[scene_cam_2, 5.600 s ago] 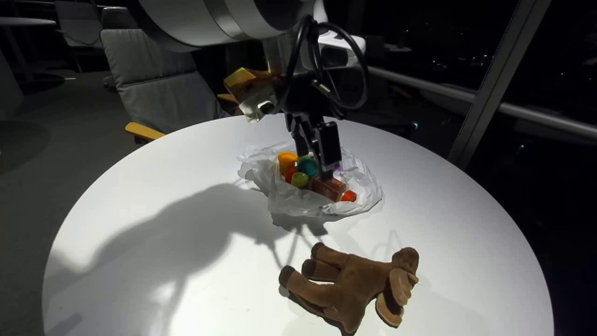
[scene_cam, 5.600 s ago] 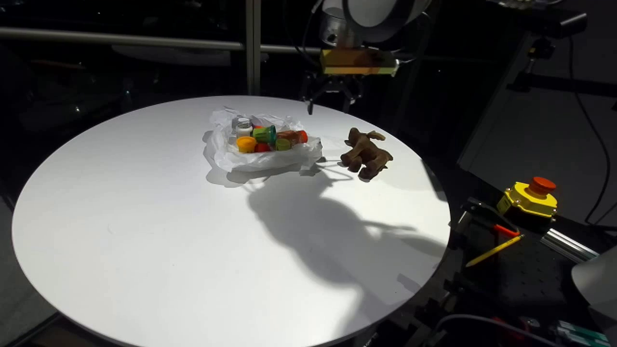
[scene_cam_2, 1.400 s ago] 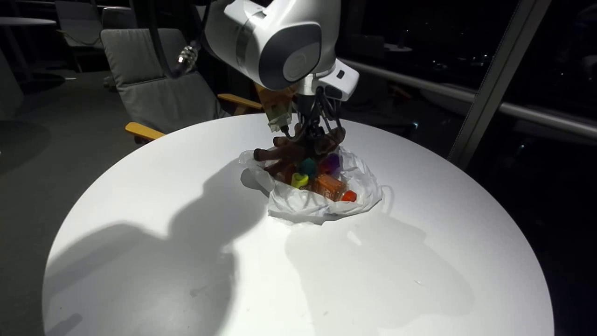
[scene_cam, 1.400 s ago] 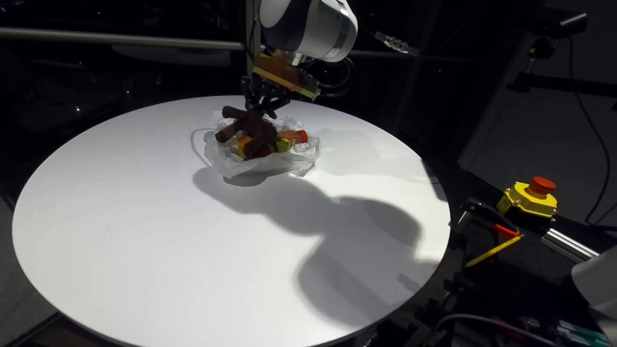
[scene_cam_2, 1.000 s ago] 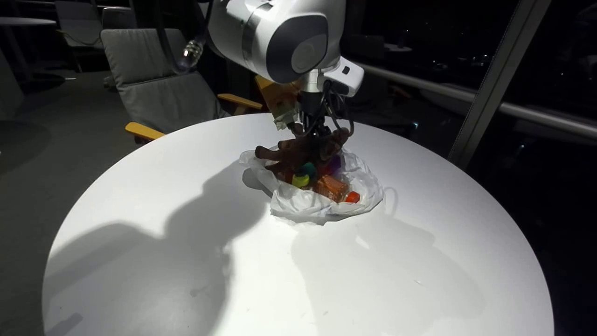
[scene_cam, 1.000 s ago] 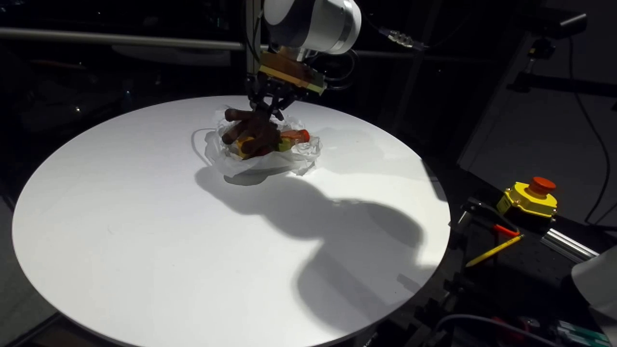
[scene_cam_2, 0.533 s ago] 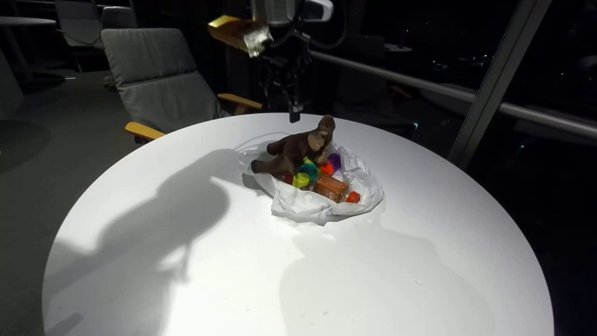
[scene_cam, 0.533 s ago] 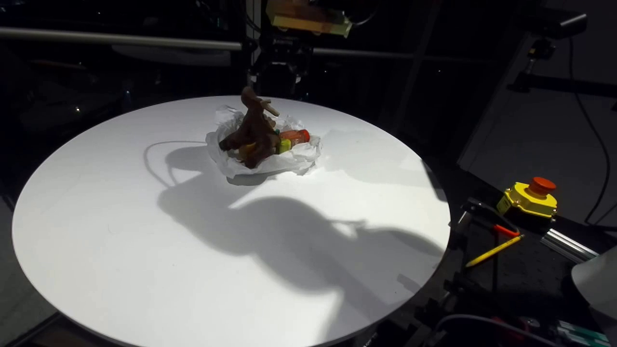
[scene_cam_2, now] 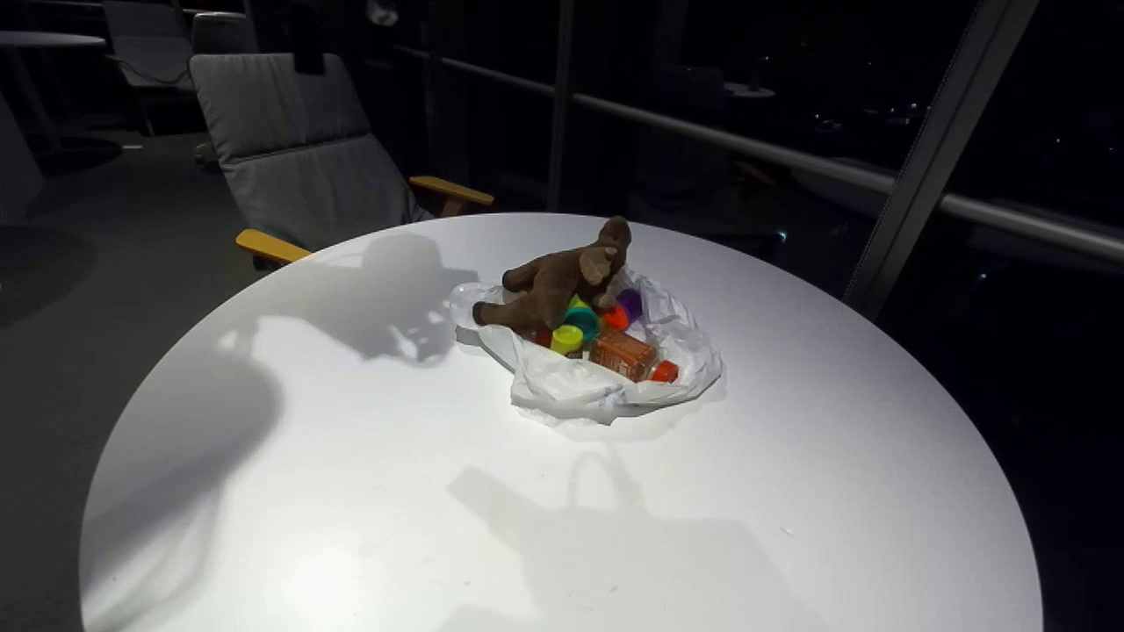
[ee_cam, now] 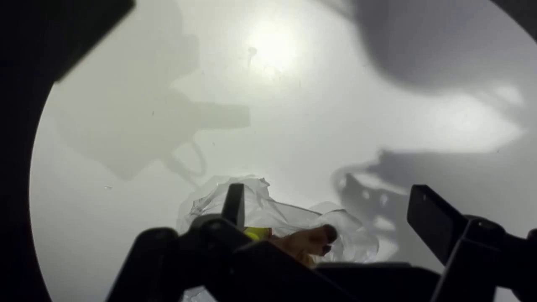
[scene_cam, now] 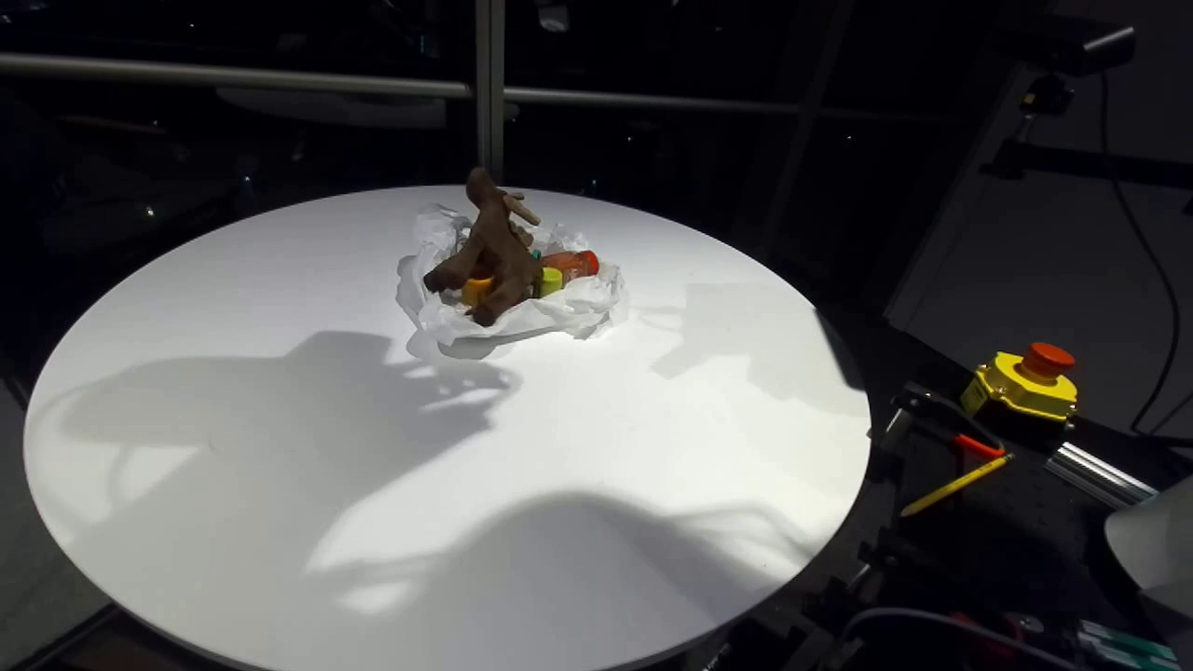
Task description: Place the container, strawberry toy and moose toy inside the white plastic bag
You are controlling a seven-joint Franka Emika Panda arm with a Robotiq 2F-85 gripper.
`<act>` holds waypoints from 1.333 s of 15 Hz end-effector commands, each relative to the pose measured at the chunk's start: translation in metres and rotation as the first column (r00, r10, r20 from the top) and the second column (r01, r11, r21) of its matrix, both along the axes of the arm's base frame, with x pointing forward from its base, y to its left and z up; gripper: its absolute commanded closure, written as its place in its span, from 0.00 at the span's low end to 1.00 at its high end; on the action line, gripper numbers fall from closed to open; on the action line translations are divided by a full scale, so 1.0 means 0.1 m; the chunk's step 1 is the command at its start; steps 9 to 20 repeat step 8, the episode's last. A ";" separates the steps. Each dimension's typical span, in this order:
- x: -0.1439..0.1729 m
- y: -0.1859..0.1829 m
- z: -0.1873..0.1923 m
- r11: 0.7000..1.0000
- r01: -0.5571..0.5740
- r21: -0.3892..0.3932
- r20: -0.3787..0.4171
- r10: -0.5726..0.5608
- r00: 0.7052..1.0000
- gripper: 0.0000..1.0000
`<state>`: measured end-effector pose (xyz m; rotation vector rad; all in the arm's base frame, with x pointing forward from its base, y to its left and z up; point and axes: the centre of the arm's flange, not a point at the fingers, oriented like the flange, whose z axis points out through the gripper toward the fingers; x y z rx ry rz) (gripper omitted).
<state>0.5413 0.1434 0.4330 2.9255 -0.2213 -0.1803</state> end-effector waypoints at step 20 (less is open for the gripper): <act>-0.81 0.50 0.65 0.989 -0.144 -0.017 -0.013 0.144 0.990 0.00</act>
